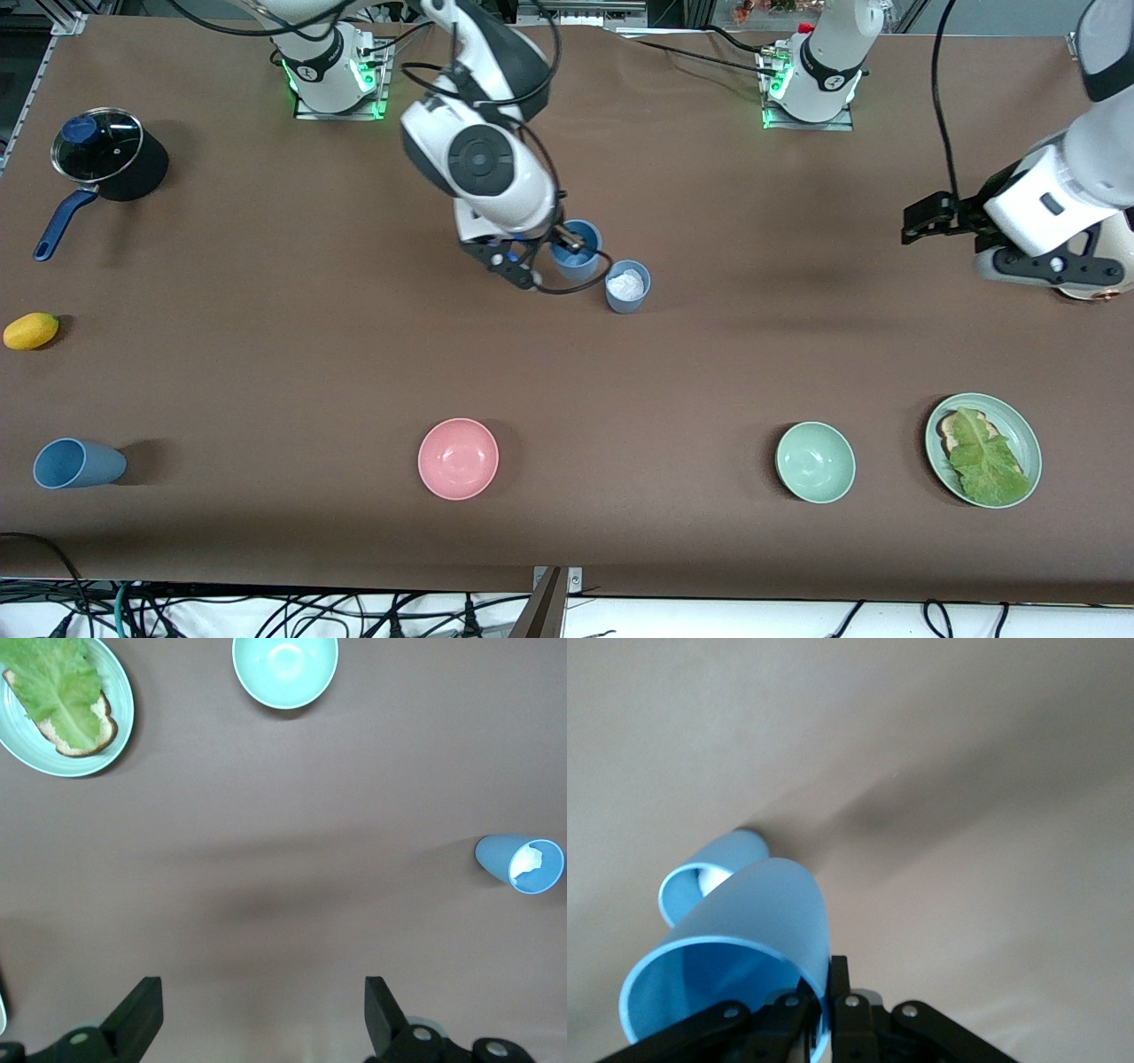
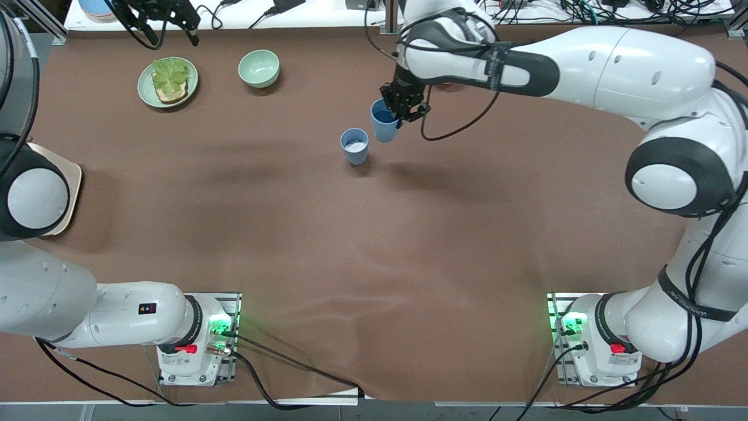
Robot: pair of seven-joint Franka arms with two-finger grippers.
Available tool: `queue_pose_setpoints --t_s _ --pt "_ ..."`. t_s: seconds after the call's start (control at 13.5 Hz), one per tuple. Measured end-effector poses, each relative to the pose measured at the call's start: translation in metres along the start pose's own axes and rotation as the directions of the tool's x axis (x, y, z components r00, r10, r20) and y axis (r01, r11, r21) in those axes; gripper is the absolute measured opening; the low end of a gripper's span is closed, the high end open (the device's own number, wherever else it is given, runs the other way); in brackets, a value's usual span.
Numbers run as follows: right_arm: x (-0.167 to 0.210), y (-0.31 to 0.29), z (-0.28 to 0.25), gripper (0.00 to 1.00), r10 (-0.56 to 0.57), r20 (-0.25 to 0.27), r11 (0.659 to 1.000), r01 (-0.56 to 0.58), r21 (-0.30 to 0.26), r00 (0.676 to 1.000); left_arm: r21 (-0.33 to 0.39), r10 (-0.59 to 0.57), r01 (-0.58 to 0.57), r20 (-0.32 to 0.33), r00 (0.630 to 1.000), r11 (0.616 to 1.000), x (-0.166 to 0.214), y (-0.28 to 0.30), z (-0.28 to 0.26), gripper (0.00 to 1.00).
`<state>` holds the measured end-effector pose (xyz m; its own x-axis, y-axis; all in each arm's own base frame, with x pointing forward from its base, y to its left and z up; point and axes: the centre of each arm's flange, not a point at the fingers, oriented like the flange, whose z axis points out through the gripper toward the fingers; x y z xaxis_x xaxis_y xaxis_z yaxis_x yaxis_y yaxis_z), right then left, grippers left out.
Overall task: Stack blue cups with both arms
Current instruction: 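Lower the held blue cup into the tissue cup with the right gripper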
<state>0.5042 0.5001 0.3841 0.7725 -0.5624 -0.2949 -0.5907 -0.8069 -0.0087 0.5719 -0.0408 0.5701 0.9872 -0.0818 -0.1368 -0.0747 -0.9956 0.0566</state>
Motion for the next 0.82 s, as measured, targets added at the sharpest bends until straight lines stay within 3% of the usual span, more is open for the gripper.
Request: queue_pose_setpoints --t_s 0.22,0.52,0.82 --pt "-0.016 -0.02 0.009 0.06 0.029 0.016 0.999 -0.029 0.026 0.999 0.007 0.013 -0.012 -0.024 1.0 1.0 -0.008 0.011 0.007 1.0" --pt "-0.027 -0.037 0.027 0.06 0.049 0.026 0.996 -0.051 0.078 0.998 0.003 -0.057 0.057 -0.066 0.996 0.998 -0.019 -0.027 -0.001 1.0" --pt "-0.032 -0.038 0.037 0.06 0.043 0.03 0.997 -0.045 0.068 0.999 0.004 -0.045 0.046 -0.103 0.994 0.999 -0.025 -0.02 -0.018 1.0"
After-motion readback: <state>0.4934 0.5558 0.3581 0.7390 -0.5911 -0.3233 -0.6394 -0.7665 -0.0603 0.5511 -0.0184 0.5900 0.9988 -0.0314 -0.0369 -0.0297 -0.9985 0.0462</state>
